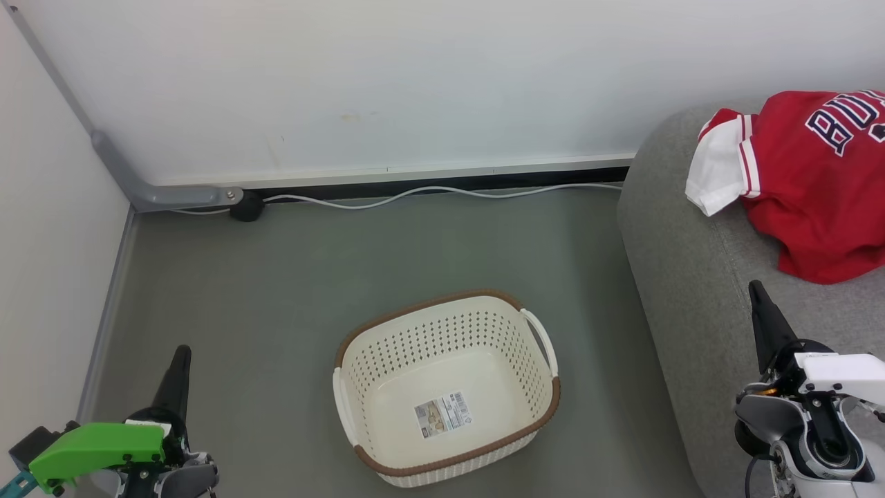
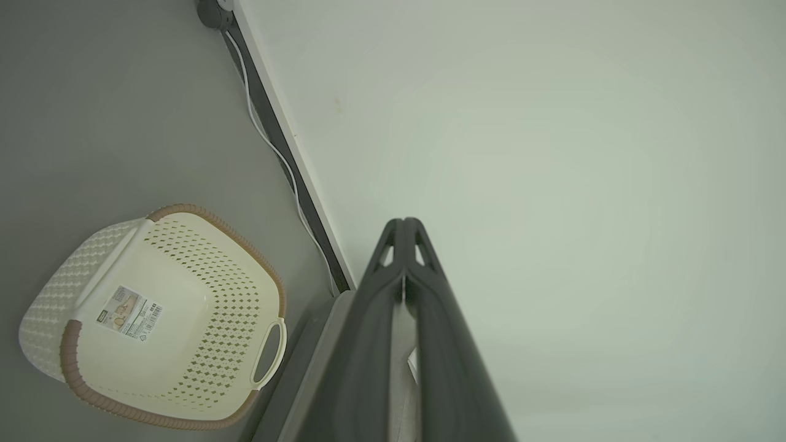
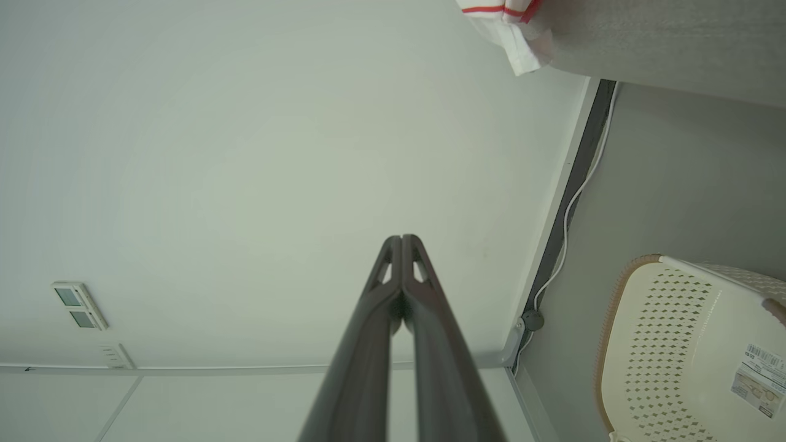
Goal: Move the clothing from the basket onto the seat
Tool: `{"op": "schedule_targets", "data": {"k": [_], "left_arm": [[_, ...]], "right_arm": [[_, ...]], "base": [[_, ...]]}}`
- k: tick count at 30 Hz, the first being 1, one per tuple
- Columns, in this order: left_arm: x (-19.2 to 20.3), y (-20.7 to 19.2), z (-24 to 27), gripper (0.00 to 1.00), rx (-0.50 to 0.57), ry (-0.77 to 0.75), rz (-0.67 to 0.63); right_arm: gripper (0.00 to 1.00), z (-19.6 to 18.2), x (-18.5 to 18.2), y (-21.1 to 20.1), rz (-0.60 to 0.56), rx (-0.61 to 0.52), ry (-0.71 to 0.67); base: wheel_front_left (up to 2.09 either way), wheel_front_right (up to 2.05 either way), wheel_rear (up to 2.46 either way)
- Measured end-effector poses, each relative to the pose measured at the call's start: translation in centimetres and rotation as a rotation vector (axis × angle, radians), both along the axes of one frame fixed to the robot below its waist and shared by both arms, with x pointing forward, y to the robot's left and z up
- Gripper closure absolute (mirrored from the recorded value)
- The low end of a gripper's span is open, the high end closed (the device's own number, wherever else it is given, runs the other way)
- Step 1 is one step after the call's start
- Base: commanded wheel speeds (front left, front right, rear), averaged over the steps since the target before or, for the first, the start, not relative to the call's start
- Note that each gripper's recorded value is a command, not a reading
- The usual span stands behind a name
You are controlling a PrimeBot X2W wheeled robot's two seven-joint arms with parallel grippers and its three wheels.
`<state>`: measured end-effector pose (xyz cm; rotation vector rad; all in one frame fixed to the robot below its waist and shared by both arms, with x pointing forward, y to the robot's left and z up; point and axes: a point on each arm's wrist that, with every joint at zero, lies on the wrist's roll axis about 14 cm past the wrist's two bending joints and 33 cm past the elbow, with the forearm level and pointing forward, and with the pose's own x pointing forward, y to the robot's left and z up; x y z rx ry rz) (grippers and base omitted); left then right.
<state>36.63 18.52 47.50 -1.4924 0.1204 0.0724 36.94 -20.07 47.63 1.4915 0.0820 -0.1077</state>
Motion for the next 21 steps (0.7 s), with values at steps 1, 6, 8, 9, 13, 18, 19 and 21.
{"op": "schedule_targets", "data": {"k": [1, 6, 8, 9, 13, 18, 19, 21], "left_arm": [[0.06, 0.03, 0.08, 1.0, -0.01, -0.004, 0.001], [0.42, 0.14, 0.46, 1.0, -0.075, -0.022, 0.008], [0.54, 0.09, 0.57, 1.0, -0.078, -0.025, 0.005], [0.59, 0.09, 0.62, 1.0, -0.078, -0.026, 0.005], [0.69, 0.08, 0.77, 1.0, -0.078, -0.032, 0.005], [0.72, 0.09, 0.85, 1.0, -0.078, -0.037, 0.005], [0.72, 0.09, 0.84, 1.0, -0.078, -0.036, 0.005], [0.72, 0.09, 0.84, 1.0, -0.078, -0.036, 0.005]], "right_arm": [[1.0, 0.09, 0.07, -0.04, 0.0, 0.013, -0.003], [1.0, 0.29, 0.11, -0.49, -0.018, 0.077, -0.019], [1.0, 0.34, 0.11, -0.51, -0.017, 0.085, -0.023], [1.0, 0.37, 0.12, -0.51, -0.018, 0.086, -0.024], [1.0, 0.41, 0.15, -0.51, -0.018, 0.086, -0.026], [1.0, 0.45, 0.18, -0.51, -0.018, 0.087, -0.027], [1.0, 0.45, 0.18, -0.51, -0.018, 0.087, -0.027], [1.0, 0.45, 0.18, -0.51, -0.018, 0.087, -0.028]], "base": [[0.0, 0.0, 0.0], [0.0, 0.0, 0.0], [0.0, 0.0, 0.0], [0.0, 0.0, 0.0], [0.0, 0.0, 0.0], [0.0, 0.0, 0.0], [0.0, 0.0, 0.0], [0.0, 0.0, 0.0]]}}
